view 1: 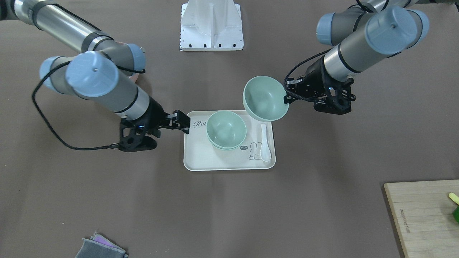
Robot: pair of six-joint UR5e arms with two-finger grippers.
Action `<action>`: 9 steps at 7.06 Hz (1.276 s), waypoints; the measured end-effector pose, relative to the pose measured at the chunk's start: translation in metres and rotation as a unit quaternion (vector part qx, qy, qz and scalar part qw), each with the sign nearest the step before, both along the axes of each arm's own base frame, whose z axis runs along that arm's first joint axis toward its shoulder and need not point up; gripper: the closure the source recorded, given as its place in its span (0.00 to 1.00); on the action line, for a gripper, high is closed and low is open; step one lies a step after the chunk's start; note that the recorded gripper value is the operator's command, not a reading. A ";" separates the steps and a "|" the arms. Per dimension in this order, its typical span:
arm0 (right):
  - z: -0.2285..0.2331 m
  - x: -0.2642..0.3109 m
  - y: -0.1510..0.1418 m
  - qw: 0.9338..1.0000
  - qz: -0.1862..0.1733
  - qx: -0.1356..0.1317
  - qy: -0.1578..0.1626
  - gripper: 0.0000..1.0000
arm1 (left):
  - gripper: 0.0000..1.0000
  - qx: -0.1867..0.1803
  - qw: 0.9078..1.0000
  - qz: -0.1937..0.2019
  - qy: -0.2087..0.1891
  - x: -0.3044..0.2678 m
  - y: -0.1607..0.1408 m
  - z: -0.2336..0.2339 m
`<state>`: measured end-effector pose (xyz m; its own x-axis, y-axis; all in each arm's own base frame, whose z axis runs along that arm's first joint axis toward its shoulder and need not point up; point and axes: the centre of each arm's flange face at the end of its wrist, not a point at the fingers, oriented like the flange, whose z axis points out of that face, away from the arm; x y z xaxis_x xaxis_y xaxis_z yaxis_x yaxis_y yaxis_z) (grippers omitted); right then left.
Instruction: Stack green bowls together
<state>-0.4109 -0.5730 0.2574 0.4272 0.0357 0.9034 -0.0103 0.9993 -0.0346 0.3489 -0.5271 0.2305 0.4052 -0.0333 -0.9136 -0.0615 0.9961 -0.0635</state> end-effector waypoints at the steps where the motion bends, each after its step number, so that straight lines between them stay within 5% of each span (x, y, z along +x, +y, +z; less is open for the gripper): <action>1: 0.028 0.041 -0.009 1.000 -0.004 0.009 0.000 0.00 | 1.00 0.001 1.000 -0.007 -0.011 0.026 -0.002 -0.011; 5: 0.100 0.119 -0.020 0.999 -0.009 0.043 0.018 0.00 | 1.00 0.005 0.999 -0.022 -0.023 0.096 0.008 -0.024; 9: 0.123 0.142 -0.021 0.998 -0.011 0.058 0.026 0.00 | 1.00 0.011 1.000 -0.025 -0.007 0.116 -0.002 -0.017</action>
<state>-0.2690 -0.5943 0.3802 0.4735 -0.0770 0.8774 0.0122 0.9966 0.0809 0.4650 -0.5293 0.2137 0.4168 -0.0336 -0.9084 -0.0104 0.9991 -0.0417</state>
